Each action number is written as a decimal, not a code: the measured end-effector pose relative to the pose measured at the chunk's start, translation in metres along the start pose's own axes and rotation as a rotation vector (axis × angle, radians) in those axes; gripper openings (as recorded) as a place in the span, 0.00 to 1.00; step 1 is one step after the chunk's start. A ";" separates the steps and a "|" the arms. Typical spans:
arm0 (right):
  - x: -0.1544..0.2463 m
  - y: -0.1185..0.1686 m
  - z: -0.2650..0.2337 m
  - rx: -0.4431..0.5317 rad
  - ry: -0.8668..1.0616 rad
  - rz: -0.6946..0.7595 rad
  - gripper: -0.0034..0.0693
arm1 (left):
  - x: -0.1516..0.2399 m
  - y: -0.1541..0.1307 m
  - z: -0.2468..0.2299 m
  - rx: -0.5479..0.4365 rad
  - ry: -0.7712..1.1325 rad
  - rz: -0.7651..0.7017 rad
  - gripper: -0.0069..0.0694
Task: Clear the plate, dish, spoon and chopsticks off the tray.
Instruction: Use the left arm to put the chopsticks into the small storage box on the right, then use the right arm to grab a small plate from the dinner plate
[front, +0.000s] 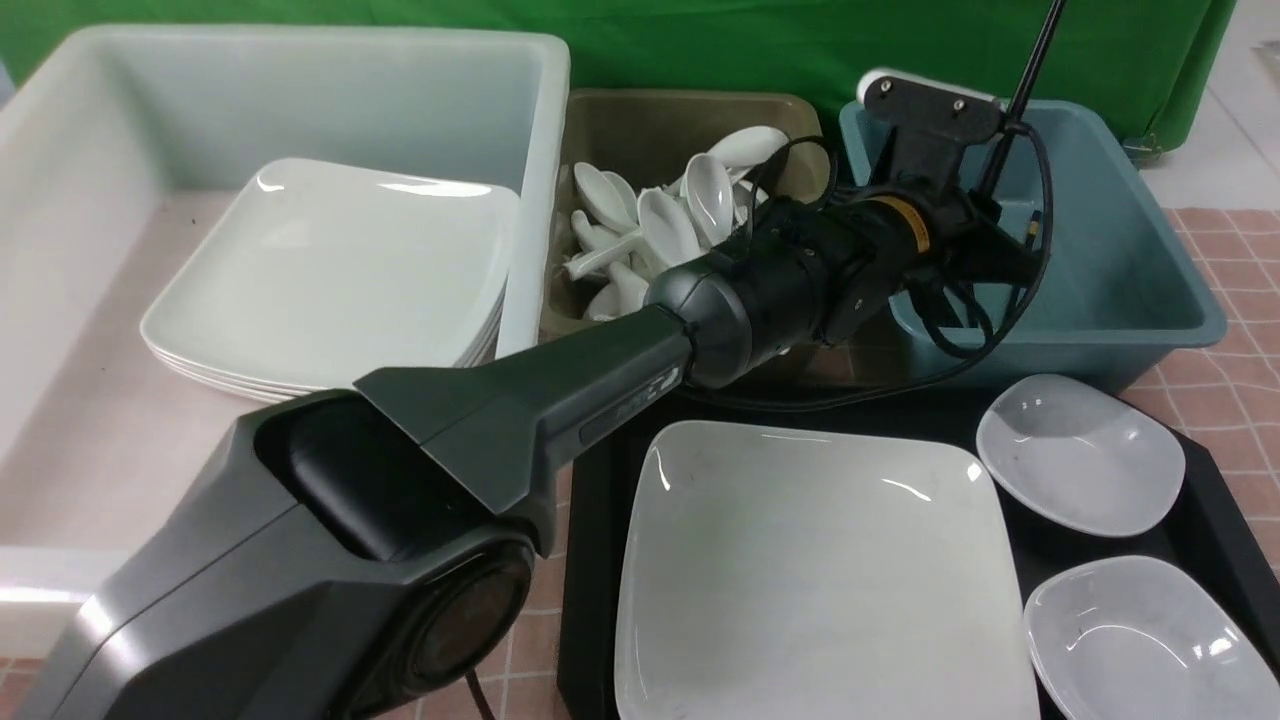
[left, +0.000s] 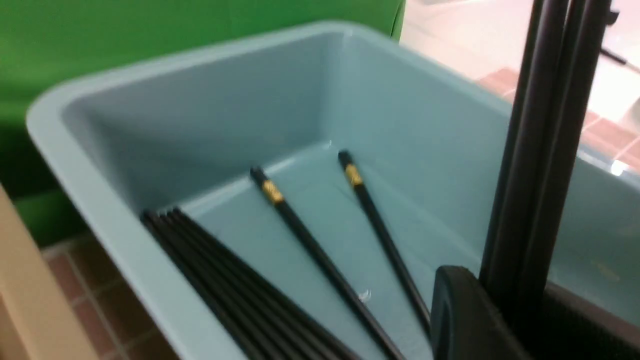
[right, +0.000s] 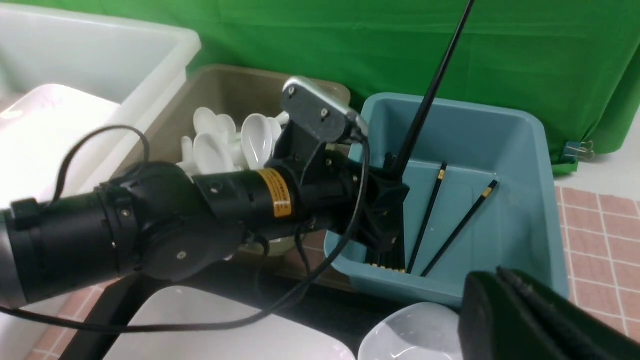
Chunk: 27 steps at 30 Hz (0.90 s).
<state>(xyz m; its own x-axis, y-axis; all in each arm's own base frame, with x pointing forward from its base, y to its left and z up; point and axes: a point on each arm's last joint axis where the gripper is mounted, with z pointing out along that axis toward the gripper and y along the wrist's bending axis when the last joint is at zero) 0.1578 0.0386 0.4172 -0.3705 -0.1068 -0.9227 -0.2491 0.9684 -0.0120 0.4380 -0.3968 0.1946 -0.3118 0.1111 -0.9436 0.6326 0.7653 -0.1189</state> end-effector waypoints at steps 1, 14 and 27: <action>0.000 0.000 0.000 0.000 -0.001 0.000 0.09 | 0.002 0.000 0.001 -0.002 0.013 -0.005 0.28; 0.001 0.000 0.000 0.000 0.007 0.001 0.09 | -0.011 -0.001 -0.030 -0.057 0.319 -0.019 0.55; 0.053 0.003 0.037 -0.075 0.678 -0.090 0.13 | -0.112 -0.018 -0.167 0.011 0.640 0.118 0.08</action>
<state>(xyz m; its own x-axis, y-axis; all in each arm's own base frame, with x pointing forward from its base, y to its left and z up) 0.1707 0.0441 0.3541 -0.8175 -0.3267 -0.4743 -0.3570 0.9337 -0.0280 0.3432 -0.3169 0.3536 -0.5979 0.5526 -0.5806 0.6948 0.7185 -0.0318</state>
